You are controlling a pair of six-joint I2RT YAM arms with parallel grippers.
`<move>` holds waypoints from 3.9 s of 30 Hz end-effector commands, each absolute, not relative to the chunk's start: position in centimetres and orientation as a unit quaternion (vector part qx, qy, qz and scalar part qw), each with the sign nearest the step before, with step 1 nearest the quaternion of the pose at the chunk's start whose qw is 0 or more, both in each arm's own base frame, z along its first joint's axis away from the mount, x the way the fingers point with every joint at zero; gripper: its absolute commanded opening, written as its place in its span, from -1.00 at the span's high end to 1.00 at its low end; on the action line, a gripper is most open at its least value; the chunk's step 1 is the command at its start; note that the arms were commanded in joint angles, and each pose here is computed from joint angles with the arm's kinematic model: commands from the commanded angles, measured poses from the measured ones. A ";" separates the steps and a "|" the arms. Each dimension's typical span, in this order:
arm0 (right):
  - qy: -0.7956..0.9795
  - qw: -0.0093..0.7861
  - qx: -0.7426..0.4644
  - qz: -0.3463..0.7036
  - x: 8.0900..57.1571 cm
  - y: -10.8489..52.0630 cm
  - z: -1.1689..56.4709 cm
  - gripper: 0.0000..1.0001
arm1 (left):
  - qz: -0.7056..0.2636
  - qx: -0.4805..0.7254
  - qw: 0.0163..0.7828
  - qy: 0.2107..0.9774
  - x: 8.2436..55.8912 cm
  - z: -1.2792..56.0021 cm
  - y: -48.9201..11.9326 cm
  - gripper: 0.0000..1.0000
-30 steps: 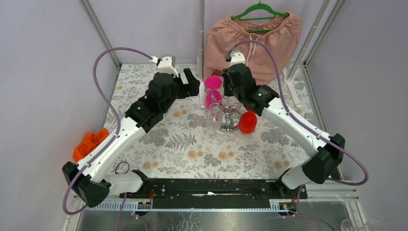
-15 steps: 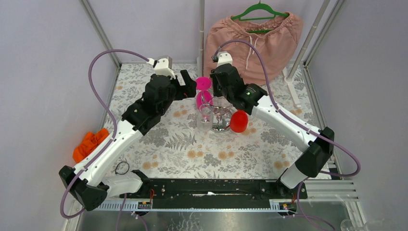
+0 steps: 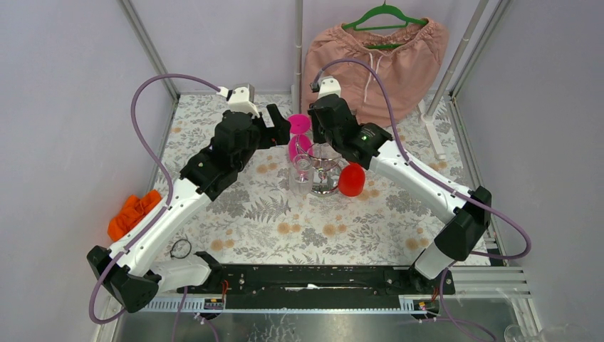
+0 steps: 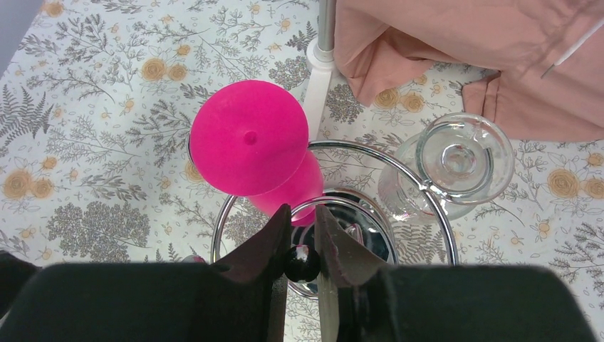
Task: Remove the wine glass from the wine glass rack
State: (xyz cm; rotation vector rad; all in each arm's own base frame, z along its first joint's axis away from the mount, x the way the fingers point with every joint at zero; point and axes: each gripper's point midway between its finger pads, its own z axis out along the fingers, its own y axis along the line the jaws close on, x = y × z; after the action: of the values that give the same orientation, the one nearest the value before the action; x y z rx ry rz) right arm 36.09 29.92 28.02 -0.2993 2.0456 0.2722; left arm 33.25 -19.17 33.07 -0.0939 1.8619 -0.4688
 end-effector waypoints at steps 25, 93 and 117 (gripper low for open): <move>0.829 0.540 -0.082 0.120 34.6 28.5 31.2 0.49 | -0.199 -0.050 0.576 0.791 33.0 33.4 -18.4 -0.98; 0.763 0.639 0.097 0.018 27.2 11.0 33.5 -0.33 | -0.574 -0.011 0.371 0.730 42.0 26.5 -21.8 -0.29; 0.765 0.637 0.097 0.008 27.4 11.0 32.6 -0.33 | -0.586 0.009 0.345 0.733 41.4 25.7 -24.2 0.26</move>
State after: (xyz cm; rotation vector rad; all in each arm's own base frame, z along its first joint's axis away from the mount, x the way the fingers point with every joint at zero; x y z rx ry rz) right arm 27.18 11.34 32.00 0.1703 1.7832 0.0258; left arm 41.29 -23.71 25.20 -0.0335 1.9360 -1.5120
